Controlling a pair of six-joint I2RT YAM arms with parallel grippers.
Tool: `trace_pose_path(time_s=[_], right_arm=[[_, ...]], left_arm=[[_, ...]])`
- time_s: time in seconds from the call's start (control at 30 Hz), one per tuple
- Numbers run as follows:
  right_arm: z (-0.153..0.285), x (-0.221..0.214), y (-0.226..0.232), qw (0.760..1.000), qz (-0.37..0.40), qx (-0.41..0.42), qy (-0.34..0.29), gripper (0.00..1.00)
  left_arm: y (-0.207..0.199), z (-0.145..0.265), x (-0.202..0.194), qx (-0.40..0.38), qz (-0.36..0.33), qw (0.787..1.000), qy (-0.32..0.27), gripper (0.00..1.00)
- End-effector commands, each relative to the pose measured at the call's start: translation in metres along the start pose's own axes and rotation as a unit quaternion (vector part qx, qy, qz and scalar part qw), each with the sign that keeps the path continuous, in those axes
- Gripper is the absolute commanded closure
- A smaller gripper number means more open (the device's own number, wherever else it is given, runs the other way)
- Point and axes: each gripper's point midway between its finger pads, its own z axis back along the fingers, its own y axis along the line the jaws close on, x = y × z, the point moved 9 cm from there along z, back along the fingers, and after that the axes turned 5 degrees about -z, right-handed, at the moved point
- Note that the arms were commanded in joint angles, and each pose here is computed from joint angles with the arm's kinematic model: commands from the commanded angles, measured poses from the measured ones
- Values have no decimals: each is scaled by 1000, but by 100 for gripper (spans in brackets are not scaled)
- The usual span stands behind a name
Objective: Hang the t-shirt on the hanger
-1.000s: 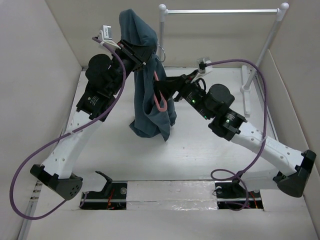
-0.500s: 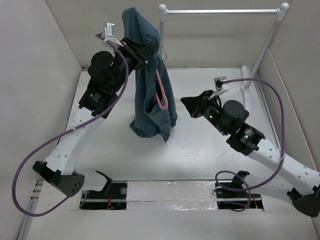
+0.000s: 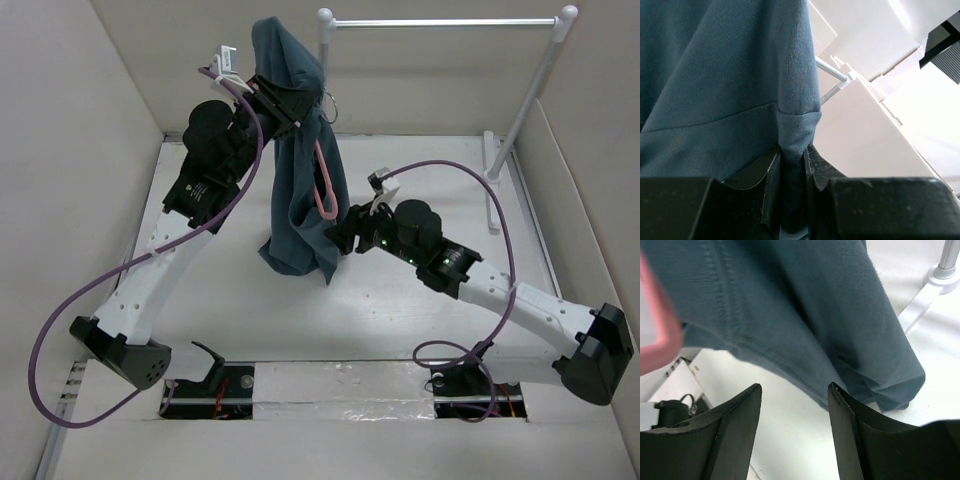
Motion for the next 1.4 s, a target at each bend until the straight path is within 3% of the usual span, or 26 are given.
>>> trace_pose_path(time_s=[0.0,0.17,0.2,0.23,0.3,0.53,0.7,0.93,1.0,1.17,1.37], right_arm=[[-10,31,14,997,26,44,-54,41],[-24,30,14,997,32,48,-45,60],[-24,31,15,997,32,50,-47,70],[-23,30,15,997,30,49,-46,86],[-16,32,14,998,25,37,-47,100],[23,4,12,1000,-18,9,11,100],[56,-6,14,998,-29,0,58,100],[90,30,33,998,-1,0,60,100],[97,40,40,998,0,6,65,100],[114,97,76,999,4,52,11,100],[81,95,84,996,-16,72,46,100]], left_arm=[[-37,14,37,-77,3,995,-68,100],[-35,13,35,-73,4,995,-67,100],[-35,13,35,-74,4,995,-67,100],[-35,13,35,-72,3,995,-69,100],[-34,11,35,-69,1,995,-72,100],[-30,3,33,-72,-5,994,-85,100],[-16,-12,38,-24,-64,990,-126,100],[0,-27,35,4,-110,982,-152,100],[6,-31,28,7,-115,983,-145,100],[24,-32,-5,-6,-83,992,-91,100],[35,-18,-38,-29,-16,999,-23,100]])
